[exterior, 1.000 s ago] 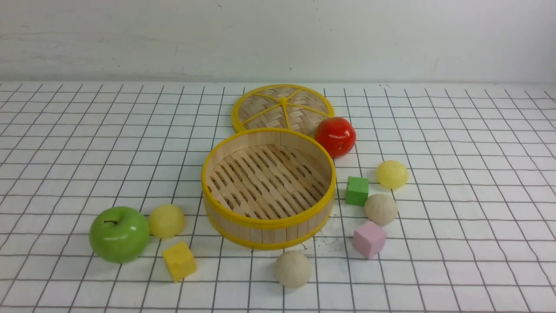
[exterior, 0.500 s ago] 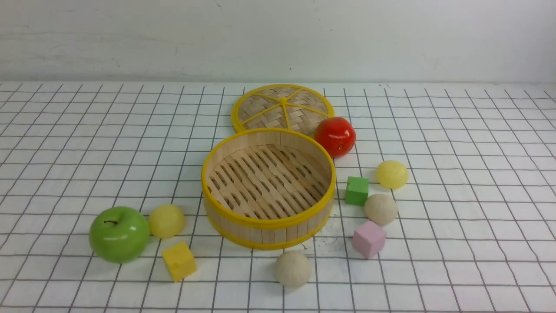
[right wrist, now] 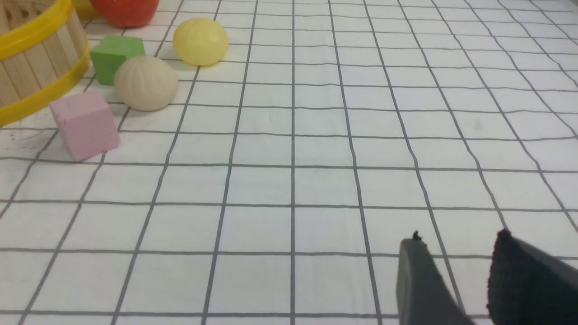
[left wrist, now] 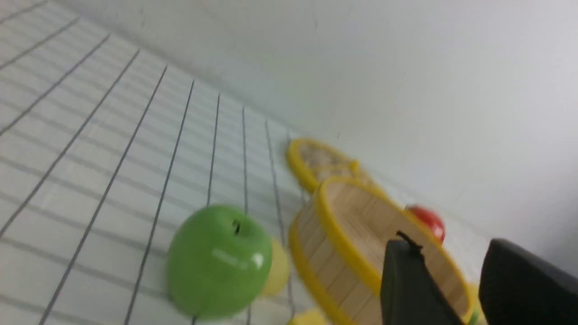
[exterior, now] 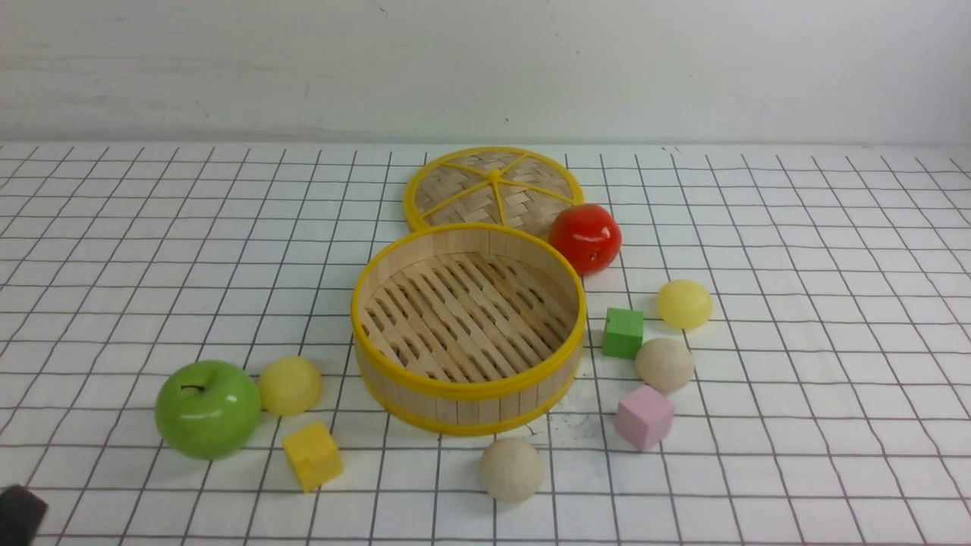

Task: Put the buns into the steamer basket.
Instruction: Use the left arm to grab a steamed stuffed bun

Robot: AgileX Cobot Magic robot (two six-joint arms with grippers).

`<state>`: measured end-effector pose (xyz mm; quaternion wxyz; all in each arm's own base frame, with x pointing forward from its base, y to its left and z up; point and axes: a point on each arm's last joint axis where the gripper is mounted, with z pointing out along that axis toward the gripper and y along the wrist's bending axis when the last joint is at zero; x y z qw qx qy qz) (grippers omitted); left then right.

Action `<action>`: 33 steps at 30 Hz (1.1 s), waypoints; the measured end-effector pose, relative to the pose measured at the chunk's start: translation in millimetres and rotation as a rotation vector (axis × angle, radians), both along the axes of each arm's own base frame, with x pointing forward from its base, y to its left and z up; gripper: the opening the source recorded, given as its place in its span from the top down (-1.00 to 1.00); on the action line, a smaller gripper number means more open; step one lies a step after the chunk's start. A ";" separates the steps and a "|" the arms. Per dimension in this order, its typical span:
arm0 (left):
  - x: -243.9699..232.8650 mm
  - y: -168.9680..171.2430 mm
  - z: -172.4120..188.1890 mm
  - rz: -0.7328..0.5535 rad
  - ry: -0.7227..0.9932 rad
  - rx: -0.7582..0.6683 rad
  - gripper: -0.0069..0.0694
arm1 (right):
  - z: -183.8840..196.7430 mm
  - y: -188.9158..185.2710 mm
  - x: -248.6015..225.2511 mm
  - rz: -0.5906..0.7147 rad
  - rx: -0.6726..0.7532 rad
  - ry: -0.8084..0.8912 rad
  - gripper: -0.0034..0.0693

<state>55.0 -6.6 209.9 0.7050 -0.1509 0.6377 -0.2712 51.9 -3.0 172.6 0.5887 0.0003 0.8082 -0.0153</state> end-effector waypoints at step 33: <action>76.0 -21.7 101.1 -0.106 0.373 0.111 0.20 | 0.0 0.0 0.0 0.000 0.000 0.000 0.25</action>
